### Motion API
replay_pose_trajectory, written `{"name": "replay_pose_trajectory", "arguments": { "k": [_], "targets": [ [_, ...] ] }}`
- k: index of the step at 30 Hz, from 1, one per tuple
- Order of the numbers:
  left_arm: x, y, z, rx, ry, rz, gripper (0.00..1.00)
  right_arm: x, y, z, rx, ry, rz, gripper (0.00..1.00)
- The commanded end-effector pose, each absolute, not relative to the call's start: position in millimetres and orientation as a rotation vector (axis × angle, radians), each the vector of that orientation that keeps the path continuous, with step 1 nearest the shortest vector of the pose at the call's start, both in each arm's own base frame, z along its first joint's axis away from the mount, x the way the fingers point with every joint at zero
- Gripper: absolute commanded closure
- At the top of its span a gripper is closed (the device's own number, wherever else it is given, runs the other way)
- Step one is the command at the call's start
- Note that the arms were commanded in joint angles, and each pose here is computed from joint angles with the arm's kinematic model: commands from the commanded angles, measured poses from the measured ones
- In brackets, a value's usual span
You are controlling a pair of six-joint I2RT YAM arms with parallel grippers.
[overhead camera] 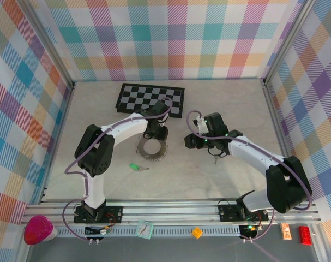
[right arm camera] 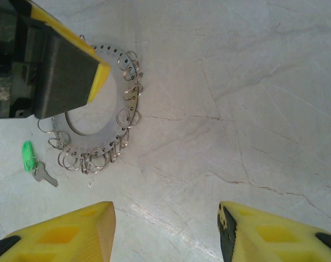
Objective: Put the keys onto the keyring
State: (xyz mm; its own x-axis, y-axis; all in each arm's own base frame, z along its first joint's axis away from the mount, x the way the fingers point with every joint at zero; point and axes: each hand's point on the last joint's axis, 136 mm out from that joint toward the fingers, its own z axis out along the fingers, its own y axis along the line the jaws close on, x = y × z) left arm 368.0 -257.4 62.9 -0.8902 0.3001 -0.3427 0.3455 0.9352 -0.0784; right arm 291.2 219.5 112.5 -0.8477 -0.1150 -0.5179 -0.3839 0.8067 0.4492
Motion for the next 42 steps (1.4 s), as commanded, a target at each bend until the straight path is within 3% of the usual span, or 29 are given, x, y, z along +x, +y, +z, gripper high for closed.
{"name": "replay_pose_trajectory", "arguments": {
  "k": [1,27,42],
  "targets": [
    [379.4,-258.0,62.6,0.436,2.764,-0.165,0.64,289.2,221.2,117.4,-0.372,2.499,0.784,0.48],
    [390.1,-253.0,38.2,0.362,2.813,-0.177,0.74,287.9,223.3,113.7,-0.371,2.507,0.805,0.48],
    [388.5,-254.9,32.4,0.372,2.83,-0.197,0.88,287.6,222.6,118.6,-0.37,2.494,0.805,0.48]
  ]
}}
